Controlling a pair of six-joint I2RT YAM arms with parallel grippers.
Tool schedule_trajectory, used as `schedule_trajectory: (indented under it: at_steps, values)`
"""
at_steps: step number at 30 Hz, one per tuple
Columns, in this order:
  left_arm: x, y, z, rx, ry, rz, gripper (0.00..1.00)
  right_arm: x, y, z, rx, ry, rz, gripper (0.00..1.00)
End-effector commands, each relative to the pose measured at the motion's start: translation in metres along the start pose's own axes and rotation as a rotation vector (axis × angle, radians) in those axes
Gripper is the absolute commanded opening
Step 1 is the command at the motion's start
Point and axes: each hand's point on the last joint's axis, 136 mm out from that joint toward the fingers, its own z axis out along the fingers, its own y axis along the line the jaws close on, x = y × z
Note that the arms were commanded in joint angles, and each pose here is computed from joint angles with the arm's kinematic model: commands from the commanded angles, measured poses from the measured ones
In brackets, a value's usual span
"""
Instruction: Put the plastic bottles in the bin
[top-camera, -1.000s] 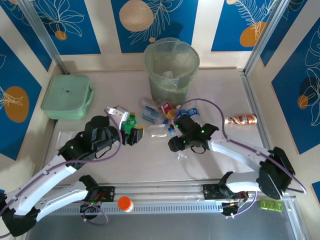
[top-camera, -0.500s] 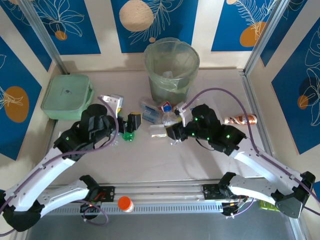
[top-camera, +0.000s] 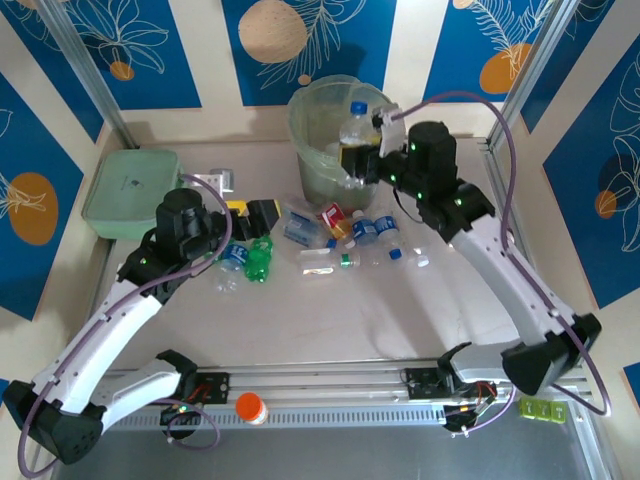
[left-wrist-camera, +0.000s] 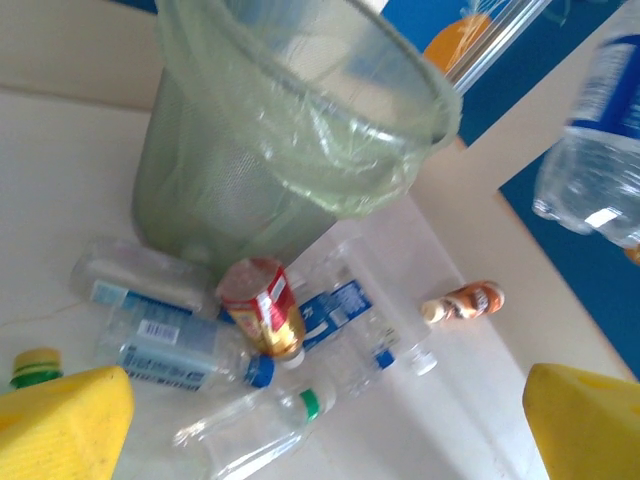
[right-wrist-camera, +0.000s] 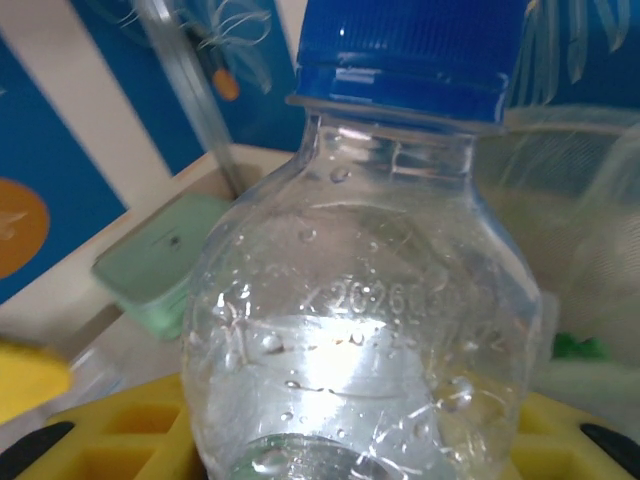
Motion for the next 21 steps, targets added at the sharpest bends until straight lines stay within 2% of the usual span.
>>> schedule_trajectory:
  at_steps: [1, 5, 8, 13, 21]
  values:
    - [-0.021, -0.017, -0.002, 0.088, -0.080, -0.012, 0.99, -0.039, -0.025, 0.017, 0.065, -0.088, 0.026, 0.42]
    - [-0.029, -0.023, -0.005, 0.108, -0.108, 0.022, 0.99, -0.059, -0.058, 0.049, 0.122, -0.097, 0.066, 0.42]
    - [-0.031, -0.025, -0.005, 0.117, -0.109, 0.039, 0.99, -0.060, -0.077, 0.080, 0.152, -0.064, 0.070, 0.42]
    - [-0.033, -0.027, -0.007, 0.114, -0.106, 0.071, 0.99, -0.043, -0.101, 0.127, 0.146, 0.042, 0.130, 0.42]
    - [-0.036, -0.024, -0.015, 0.077, -0.120, 0.104, 0.99, 0.006, -0.102, 0.184, 0.065, 0.223, 0.159, 0.43]
